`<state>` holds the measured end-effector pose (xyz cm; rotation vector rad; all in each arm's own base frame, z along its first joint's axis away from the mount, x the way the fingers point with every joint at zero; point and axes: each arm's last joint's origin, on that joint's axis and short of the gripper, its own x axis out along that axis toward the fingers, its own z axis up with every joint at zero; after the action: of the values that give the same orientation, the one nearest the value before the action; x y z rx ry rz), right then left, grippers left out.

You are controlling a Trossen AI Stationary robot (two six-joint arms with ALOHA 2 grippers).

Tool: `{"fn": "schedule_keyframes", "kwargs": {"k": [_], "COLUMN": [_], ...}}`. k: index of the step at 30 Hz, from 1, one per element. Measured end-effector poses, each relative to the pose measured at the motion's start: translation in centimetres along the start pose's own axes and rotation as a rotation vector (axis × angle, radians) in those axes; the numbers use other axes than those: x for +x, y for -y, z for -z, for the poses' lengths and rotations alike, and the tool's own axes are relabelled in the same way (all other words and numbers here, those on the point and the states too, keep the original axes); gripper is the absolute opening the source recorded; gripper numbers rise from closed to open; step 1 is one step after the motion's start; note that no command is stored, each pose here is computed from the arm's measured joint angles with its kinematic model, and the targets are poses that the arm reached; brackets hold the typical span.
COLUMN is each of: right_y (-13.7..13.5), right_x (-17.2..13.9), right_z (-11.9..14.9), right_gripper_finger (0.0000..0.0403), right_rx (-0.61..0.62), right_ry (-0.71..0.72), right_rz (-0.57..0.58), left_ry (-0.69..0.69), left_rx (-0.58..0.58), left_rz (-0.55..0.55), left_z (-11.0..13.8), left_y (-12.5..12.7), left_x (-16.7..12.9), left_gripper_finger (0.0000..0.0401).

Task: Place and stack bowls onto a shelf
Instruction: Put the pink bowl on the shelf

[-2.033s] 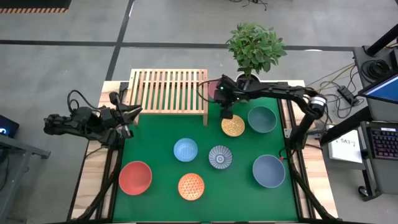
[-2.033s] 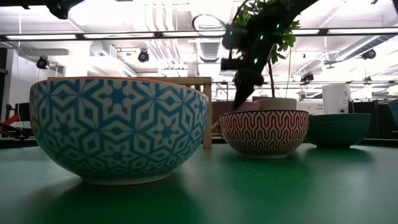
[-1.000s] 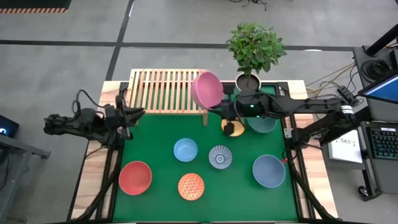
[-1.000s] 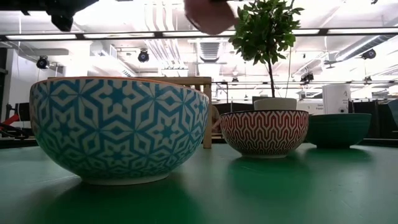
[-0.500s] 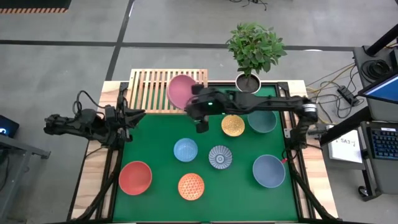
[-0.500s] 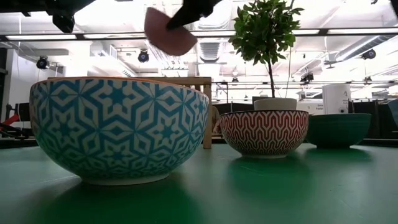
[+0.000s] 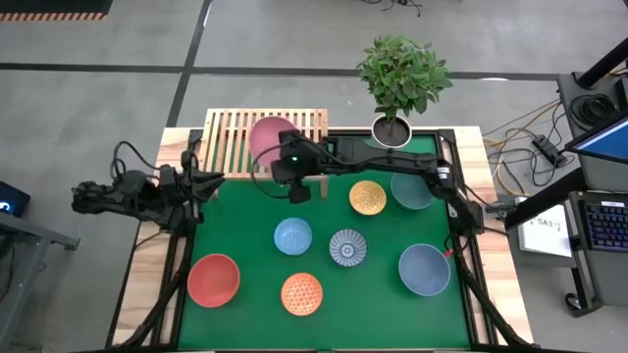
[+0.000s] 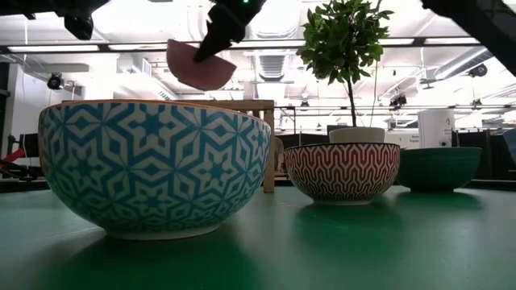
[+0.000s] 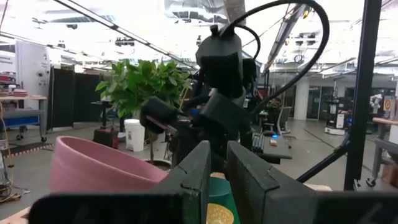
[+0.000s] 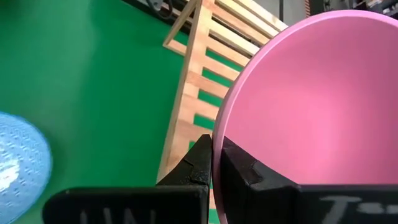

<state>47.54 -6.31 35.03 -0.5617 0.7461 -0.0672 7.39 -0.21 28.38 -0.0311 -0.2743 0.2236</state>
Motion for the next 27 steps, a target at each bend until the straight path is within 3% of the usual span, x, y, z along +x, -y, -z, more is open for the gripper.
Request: {"fn": "schedule_keyframes", "kwargs": {"k": [11, 27], "right_y": [0.86, 1.09], "right_x": [0.99, 1.14], "right_z": [0.37, 0.60], "right_gripper_finger": [0.0012, 0.0103], "right_rx": [0.019, 0.058], "right_ry": [-0.006, -0.012], "right_rz": [0.012, 0.016], "left_ry": [0.008, 0.010], "left_rx": [-0.013, -0.013], "left_rz": [0.019, 0.018], "left_z": [-0.09, -0.11], "left_y": [-0.18, -0.21], "left_x": [-0.56, -0.61], "left_gripper_finger": [0.0038, 0.0038]}}
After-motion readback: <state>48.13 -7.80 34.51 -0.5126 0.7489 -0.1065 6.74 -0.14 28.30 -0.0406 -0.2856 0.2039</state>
